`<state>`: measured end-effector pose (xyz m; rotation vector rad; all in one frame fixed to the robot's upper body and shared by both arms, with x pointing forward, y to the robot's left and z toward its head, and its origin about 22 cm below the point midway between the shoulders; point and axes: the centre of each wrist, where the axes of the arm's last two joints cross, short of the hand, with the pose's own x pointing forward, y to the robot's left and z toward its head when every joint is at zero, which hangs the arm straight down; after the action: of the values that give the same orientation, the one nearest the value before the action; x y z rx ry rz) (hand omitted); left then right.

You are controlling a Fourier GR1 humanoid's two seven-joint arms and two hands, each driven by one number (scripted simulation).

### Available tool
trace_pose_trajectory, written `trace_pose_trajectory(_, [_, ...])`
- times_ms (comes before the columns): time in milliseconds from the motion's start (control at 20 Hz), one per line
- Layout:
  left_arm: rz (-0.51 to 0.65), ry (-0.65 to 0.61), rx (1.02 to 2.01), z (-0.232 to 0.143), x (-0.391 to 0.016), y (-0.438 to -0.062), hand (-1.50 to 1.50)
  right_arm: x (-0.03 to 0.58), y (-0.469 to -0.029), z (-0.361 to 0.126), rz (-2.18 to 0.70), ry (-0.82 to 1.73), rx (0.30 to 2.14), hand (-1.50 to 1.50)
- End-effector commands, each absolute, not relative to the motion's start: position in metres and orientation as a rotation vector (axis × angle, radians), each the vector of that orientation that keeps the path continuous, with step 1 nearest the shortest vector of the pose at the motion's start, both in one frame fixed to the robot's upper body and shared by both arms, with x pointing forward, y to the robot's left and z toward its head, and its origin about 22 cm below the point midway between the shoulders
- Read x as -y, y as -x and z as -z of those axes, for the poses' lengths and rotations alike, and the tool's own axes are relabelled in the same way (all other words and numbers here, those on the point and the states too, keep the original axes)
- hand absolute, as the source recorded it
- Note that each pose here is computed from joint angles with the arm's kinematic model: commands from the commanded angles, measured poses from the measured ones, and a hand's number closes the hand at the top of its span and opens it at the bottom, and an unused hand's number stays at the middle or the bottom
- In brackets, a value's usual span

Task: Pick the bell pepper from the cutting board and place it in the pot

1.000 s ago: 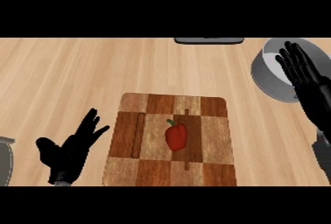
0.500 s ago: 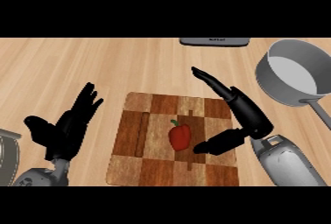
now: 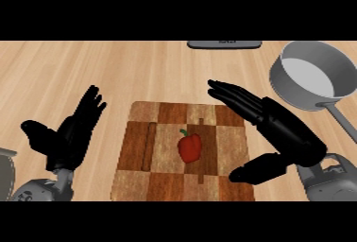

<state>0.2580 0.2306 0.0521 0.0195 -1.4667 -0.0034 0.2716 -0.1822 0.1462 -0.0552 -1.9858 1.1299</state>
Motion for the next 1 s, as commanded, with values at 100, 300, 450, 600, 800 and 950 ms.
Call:
trace_pose_trajectory(100, [0.007,-0.025,1.454,-0.04,-0.227,-0.261,0.0,0.167,-0.253,-0.213,-1.426,0.219,1.825,-1.5])
trace_pose_trajectory(300, [0.012,-0.027,1.486,-0.068,-0.232,-0.261,0.0,0.165,-0.247,-0.227,-1.536,0.266,1.63,-1.5])
trace_pose_trajectory(450, [0.021,-0.012,1.474,-0.058,-0.216,-0.267,0.0,0.134,-0.253,-0.239,-1.564,0.319,1.536,-1.5])
trace_pose_trajectory(600, [0.016,-0.006,1.469,-0.073,-0.235,-0.269,0.0,0.126,-0.256,-0.236,-1.562,0.325,1.436,-1.5])
trace_pose_trajectory(800, [0.031,-0.015,1.471,-0.069,-0.226,-0.256,0.0,0.099,-0.256,-0.232,-1.558,0.319,1.367,-1.5])
trace_pose_trajectory(950, [0.009,-0.021,1.472,-0.063,-0.236,-0.258,0.0,0.104,-0.276,-0.225,-1.55,0.341,1.319,-1.5])
